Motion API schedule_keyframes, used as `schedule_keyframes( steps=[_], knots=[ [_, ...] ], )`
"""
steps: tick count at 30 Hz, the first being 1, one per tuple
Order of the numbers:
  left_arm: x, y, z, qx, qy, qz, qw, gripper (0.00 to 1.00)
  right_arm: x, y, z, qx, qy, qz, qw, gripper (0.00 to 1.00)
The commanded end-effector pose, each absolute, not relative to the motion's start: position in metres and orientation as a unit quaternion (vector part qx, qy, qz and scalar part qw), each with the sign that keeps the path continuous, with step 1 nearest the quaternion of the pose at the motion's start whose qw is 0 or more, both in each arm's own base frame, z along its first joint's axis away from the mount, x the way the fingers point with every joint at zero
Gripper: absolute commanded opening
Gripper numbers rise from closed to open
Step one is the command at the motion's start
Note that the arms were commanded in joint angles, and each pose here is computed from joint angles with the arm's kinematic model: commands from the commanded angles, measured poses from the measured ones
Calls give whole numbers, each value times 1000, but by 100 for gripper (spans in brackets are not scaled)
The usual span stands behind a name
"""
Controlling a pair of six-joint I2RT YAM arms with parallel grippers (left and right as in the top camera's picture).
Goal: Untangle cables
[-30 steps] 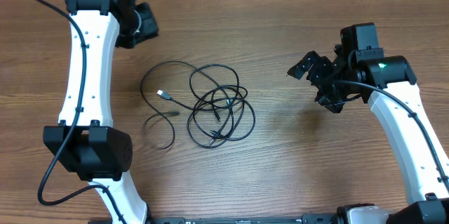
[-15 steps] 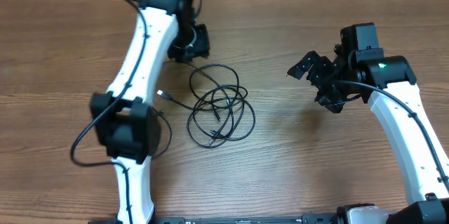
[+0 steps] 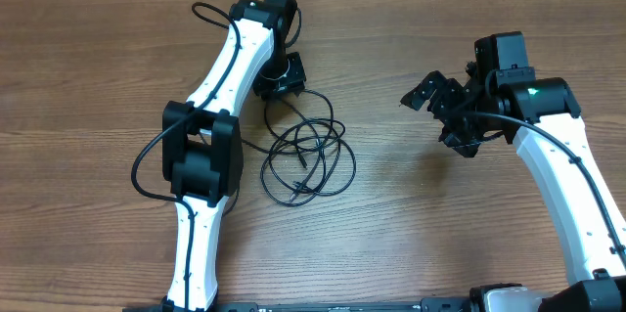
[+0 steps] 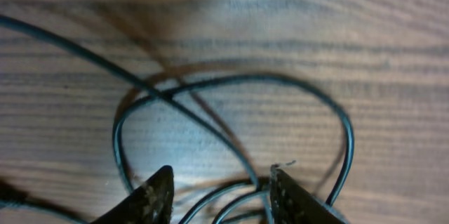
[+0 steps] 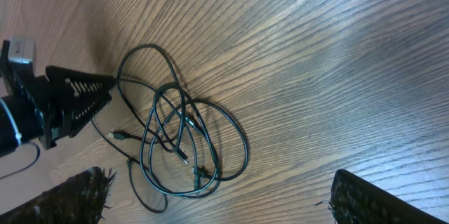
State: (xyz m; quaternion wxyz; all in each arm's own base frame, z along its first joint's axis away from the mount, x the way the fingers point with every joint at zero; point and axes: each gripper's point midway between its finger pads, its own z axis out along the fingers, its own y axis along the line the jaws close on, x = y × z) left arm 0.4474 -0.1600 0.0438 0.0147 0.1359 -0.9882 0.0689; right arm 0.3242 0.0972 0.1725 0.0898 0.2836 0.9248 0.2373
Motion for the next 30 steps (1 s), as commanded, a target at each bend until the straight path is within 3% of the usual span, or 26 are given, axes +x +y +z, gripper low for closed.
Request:
schedule_keyframes(
  steps=[1,13,18,24,30],
  knots=[
    [448,-155,25,167,-984,54,26,47,327,96,179,279,924,238,103,100],
    [451,-150,3,199,-979,31,27,42,327,96,179,279,924,238,103,100],
    [453,-139,-3,214,-977,2,14,34,327,96,179,279,924,238,103,100],
    [456,-142,-17,212,-977,7,3,36,327,96,179,279,924,238,103,100],
    [452,-141,-25,212,-977,7,7,19,327,96,179,279,924,238,103,100]
  ],
)
